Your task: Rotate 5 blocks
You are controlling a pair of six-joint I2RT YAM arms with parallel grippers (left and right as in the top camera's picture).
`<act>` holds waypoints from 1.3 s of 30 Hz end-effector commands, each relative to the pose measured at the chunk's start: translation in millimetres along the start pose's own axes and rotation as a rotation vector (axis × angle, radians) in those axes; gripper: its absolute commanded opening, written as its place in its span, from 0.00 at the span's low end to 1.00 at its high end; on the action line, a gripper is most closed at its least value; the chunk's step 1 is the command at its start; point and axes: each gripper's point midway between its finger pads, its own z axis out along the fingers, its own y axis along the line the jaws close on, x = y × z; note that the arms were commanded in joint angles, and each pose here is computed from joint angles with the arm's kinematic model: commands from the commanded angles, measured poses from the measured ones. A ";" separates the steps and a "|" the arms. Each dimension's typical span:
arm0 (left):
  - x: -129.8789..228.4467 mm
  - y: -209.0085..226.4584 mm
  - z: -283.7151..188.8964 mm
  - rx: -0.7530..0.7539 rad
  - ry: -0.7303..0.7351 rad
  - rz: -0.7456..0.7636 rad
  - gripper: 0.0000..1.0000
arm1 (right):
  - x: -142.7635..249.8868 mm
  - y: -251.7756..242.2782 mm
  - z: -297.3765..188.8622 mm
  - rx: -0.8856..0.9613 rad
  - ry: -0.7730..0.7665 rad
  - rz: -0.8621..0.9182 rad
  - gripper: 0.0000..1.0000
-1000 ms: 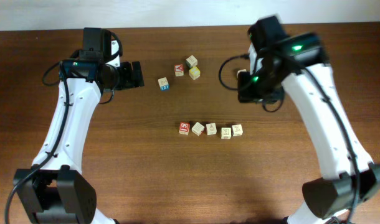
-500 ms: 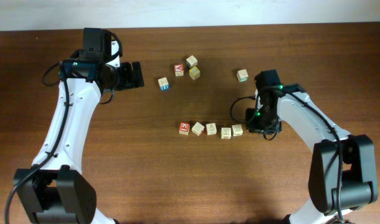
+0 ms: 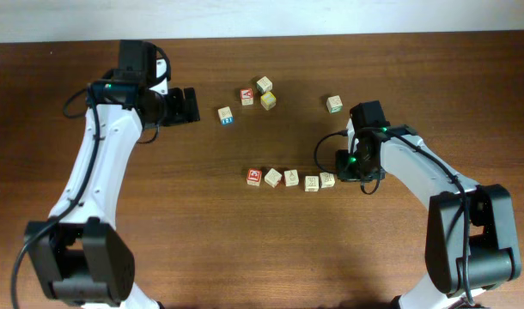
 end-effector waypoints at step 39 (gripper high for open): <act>11.3 -20.7 21.9 0.019 0.059 0.029 0.99 | -56.3 90.3 -56.6 -0.186 -0.163 -0.046 0.18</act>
